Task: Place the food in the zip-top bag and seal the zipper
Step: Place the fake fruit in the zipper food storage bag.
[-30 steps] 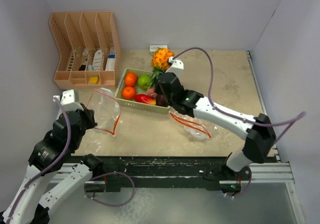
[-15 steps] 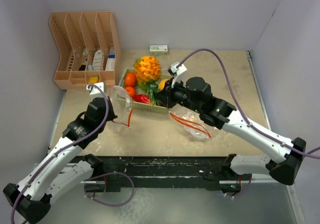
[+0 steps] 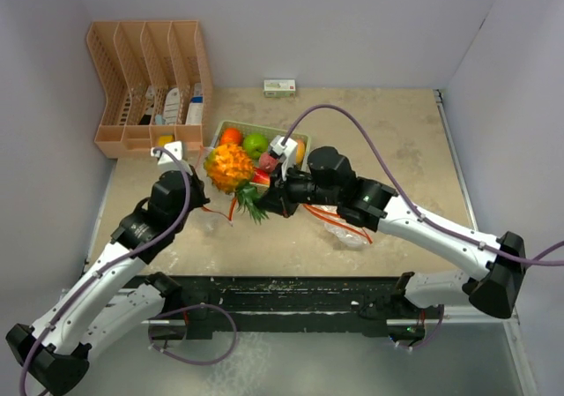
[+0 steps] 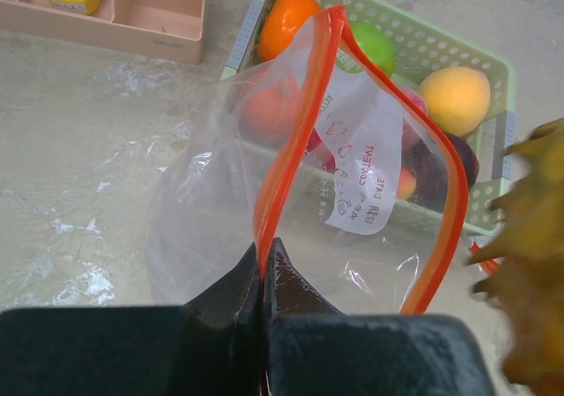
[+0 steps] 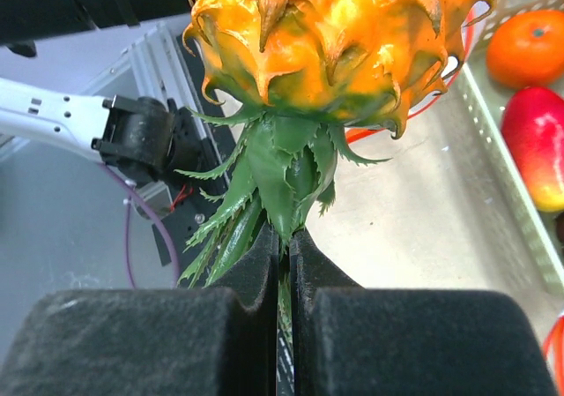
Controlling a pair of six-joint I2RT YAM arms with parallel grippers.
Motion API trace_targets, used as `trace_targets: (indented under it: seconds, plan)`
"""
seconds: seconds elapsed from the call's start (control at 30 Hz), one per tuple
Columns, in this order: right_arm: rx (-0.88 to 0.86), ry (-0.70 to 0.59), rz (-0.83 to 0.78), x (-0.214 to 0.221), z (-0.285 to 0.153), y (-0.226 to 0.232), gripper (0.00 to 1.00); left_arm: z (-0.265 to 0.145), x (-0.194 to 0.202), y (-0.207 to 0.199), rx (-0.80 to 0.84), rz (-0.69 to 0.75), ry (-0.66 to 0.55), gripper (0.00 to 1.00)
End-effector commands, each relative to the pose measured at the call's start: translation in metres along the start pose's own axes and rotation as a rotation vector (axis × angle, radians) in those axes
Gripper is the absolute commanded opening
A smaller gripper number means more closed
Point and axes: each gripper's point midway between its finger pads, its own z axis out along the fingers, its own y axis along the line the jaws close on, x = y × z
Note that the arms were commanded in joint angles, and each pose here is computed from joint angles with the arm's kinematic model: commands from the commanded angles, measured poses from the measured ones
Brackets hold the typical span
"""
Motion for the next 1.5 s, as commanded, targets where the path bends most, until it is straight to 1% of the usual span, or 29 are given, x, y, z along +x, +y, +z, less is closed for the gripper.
trace_targets:
  seconds: [0.0, 0.13, 0.23, 0.47, 0.67, 0.83, 1.0, 1.07, 1.17, 1.3, 1.47]
  plan:
    - [-0.089, -0.064, -0.035, -0.017, 0.007, 0.023, 0.00, -0.007, -0.019, -0.002, 0.018, -0.043, -0.071, 0.00]
    - [-0.118, -0.043, -0.047, -0.012, 0.016, 0.034, 0.00, -0.008, -0.018, -0.001, 0.016, -0.042, -0.070, 0.00]
    - [-0.110, -0.020, -0.039, -0.004, 0.023, 0.033, 0.00, -0.007, -0.017, -0.001, 0.015, -0.046, -0.068, 0.00]
    - [0.011, 0.058, -0.004, 0.027, 0.039, 0.003, 0.00, -0.019, -0.029, -0.001, 0.031, -0.061, -0.091, 0.00]
    - [0.036, 0.113, 0.001, 0.046, 0.053, -0.008, 0.00, -0.036, -0.045, 0.003, 0.037, -0.063, -0.124, 0.00]
    - [0.062, 0.158, -0.012, 0.054, 0.059, -0.015, 0.00, -0.041, -0.051, 0.001, 0.050, -0.049, -0.136, 0.00]
    - [0.069, 0.217, -0.081, 0.050, 0.058, -0.010, 0.00, -0.025, -0.049, -0.020, 0.114, 0.026, -0.101, 0.00]
    - [0.077, 0.246, -0.103, 0.049, 0.058, -0.009, 0.00, -0.018, -0.046, -0.036, 0.176, 0.064, -0.074, 0.00]
    - [0.089, 0.240, -0.117, 0.037, 0.058, -0.006, 0.00, -0.013, -0.040, -0.056, 0.262, 0.101, -0.038, 0.00]
    - [0.142, 0.241, -0.110, 0.021, 0.060, -0.010, 0.00, -0.015, -0.033, -0.073, 0.363, 0.128, -0.014, 0.00]
    - [0.222, 0.260, -0.080, 0.022, 0.069, -0.024, 0.00, -0.028, -0.037, -0.082, 0.437, 0.126, -0.029, 0.00]
